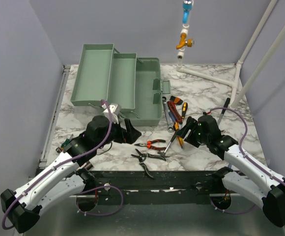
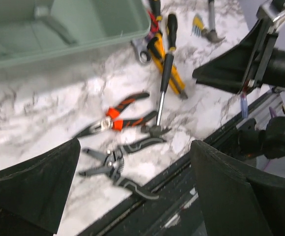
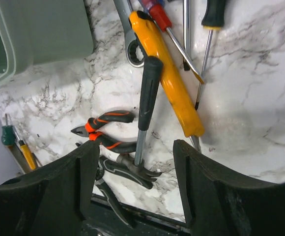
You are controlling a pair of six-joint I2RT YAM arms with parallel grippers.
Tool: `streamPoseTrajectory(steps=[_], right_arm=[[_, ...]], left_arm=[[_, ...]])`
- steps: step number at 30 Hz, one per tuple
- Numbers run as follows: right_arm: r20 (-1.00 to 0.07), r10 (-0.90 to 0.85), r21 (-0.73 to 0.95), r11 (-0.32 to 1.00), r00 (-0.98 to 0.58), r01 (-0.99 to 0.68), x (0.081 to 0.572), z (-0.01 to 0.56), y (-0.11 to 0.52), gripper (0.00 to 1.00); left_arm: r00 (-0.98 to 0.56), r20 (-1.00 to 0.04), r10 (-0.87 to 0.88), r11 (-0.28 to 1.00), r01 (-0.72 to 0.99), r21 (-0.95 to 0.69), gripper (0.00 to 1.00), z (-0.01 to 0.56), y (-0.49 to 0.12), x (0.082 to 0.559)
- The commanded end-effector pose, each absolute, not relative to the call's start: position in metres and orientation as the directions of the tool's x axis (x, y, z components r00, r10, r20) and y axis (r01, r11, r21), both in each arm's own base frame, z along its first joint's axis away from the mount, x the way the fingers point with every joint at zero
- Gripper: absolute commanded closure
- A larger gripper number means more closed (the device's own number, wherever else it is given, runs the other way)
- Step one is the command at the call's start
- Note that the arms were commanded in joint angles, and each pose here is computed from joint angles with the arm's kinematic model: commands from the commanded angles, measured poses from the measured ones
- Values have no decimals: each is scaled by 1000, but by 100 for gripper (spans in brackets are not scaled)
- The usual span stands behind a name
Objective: Pack the tool kit
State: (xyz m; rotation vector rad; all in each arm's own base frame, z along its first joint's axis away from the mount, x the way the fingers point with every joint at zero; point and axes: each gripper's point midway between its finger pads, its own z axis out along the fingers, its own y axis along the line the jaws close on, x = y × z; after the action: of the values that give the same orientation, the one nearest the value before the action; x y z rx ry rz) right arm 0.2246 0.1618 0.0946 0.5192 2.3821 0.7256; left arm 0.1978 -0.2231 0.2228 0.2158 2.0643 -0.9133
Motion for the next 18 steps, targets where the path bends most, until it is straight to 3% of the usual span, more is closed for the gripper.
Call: streamPoseTrajectory(steps=[1, 7, 13, 18], right_arm=[[-366, 594, 671, 702, -716, 240, 227, 98, 172, 32], [-338, 582, 665, 704, -739, 250, 234, 82, 185, 34], [-376, 579, 594, 750, -723, 292, 237, 67, 202, 36], [-391, 625, 565, 742, -676, 359, 242, 49, 197, 39]], left_arm=[[-699, -669, -254, 697, 347, -627, 3, 202, -217, 169], [-763, -617, -193, 769, 273, -578, 1, 162, -210, 143], [-781, -550, -297, 841, 59, -538, 1, 127, -199, 150], [-789, -523, -322, 824, 39, -565, 1, 116, -215, 139]])
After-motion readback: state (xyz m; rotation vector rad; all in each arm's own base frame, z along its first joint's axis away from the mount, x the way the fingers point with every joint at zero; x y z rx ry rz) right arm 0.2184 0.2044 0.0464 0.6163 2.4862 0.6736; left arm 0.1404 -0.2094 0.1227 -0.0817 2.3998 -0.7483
